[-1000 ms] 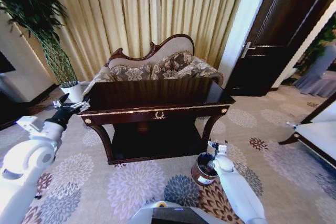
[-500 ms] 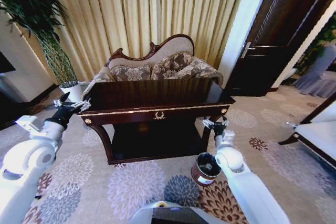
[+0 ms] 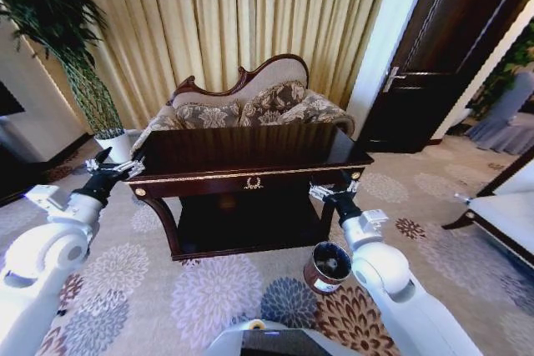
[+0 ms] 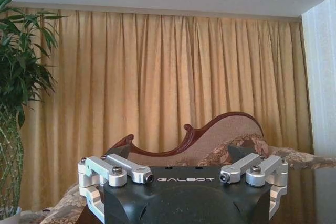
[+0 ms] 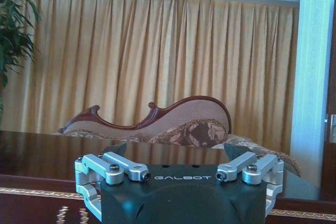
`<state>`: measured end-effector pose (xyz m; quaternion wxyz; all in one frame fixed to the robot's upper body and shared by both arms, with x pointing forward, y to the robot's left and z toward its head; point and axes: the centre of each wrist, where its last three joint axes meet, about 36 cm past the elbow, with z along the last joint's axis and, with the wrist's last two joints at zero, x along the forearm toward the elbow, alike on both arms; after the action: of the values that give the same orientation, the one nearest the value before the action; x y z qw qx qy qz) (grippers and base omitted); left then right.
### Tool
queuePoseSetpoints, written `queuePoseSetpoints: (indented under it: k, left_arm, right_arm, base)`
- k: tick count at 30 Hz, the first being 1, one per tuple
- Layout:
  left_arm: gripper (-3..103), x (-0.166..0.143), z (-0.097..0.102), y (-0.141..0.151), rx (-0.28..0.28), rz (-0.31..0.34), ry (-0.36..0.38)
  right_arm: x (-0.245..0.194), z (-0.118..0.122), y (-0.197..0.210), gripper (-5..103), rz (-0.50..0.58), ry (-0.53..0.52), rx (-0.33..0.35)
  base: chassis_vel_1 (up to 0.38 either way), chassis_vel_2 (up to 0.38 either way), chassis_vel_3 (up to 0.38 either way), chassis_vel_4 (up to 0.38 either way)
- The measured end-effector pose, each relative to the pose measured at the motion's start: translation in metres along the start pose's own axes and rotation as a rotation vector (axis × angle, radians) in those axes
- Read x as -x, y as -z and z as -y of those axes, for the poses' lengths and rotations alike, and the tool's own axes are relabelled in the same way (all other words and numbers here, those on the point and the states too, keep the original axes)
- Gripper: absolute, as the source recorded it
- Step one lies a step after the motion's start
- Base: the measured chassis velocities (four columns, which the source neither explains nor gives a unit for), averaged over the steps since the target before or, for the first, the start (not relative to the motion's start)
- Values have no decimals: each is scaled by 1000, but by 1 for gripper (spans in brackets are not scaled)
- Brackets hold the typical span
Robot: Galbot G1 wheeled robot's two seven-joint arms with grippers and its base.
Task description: Move to the front of the table and place the trash on the table into the trash bin.
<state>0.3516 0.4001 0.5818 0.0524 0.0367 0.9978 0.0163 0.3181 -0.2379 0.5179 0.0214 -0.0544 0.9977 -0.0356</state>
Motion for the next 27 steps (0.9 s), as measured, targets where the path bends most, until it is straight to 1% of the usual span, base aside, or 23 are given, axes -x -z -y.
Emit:
queuePoseSetpoints:
  k: [3,8,15,27]
  left_arm:
    - [100,-1,2,0,2,-2,-4]
    - [100,-3,3,-1,1,-4,-5]
    - [100,-5,1,-1,5,-4,-1]
    - [100,-9,2,1,7,-1,-1]
  right_arm:
    - [-5,-2,6,100,5,6,6]
    - [-8,-2,8,100,6,11,1]
    - [-8,-3,7,100,4,8,-3]
    - [-9,-3,6,100,6,7,-3]
  base:
    - [167,-142,-127,164]
    - [214,-234,-237,224]
    - [299,-307,-273,325]
    - [340,-335,-357,337]
